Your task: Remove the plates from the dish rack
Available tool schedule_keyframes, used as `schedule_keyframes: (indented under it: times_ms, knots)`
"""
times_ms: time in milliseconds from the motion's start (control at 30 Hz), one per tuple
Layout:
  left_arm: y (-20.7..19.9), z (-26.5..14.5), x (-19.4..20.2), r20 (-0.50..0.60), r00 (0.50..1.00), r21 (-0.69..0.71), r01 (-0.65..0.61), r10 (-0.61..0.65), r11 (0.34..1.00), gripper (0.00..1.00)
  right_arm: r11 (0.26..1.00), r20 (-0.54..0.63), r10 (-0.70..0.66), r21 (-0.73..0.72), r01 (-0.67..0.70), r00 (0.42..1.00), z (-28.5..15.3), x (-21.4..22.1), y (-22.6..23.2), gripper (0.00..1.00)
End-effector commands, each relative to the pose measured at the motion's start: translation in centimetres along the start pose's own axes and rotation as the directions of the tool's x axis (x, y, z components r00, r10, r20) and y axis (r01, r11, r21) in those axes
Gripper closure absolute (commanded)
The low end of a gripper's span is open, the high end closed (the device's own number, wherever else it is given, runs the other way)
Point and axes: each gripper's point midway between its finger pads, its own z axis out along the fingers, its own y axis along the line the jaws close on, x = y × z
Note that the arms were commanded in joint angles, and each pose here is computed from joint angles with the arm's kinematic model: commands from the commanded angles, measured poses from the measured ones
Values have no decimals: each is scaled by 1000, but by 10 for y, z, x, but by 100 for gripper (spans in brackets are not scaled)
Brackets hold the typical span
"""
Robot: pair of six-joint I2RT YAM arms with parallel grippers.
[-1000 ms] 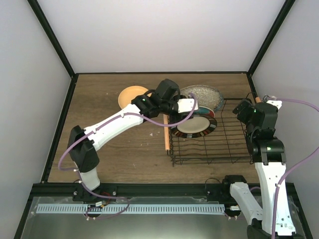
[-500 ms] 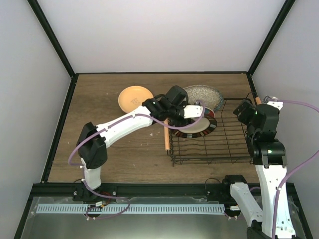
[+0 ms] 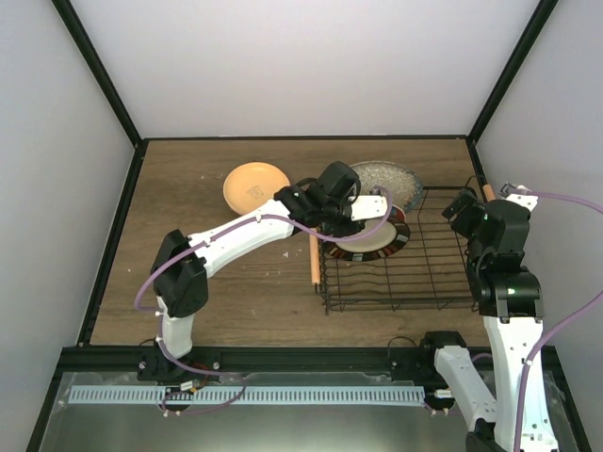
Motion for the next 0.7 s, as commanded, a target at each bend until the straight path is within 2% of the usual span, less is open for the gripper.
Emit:
schedule_keyframes:
  times_ms: [0, 133, 367, 667]
  knots:
    - [-9, -3, -15, 32, 999, 43, 26, -27, 999, 96, 1000, 4, 0, 9, 0, 1000, -2, 2, -3, 0]
    - [4, -19, -40, 84, 995, 6, 51, -51, 999, 96, 1000, 4, 2, 9, -2, 1000, -3, 3, -3, 0]
    - [35, -72, -101, 233, 972, -91, 60, -38, 994, 96, 1000, 4, 1, 7, -1, 1000, -2, 2, -2, 0]
    - [52, -133, -126, 332, 943, -163, 93, -34, 982, 96, 1000, 14, 8, 16, -9, 1000, -1, -1, -3, 0]
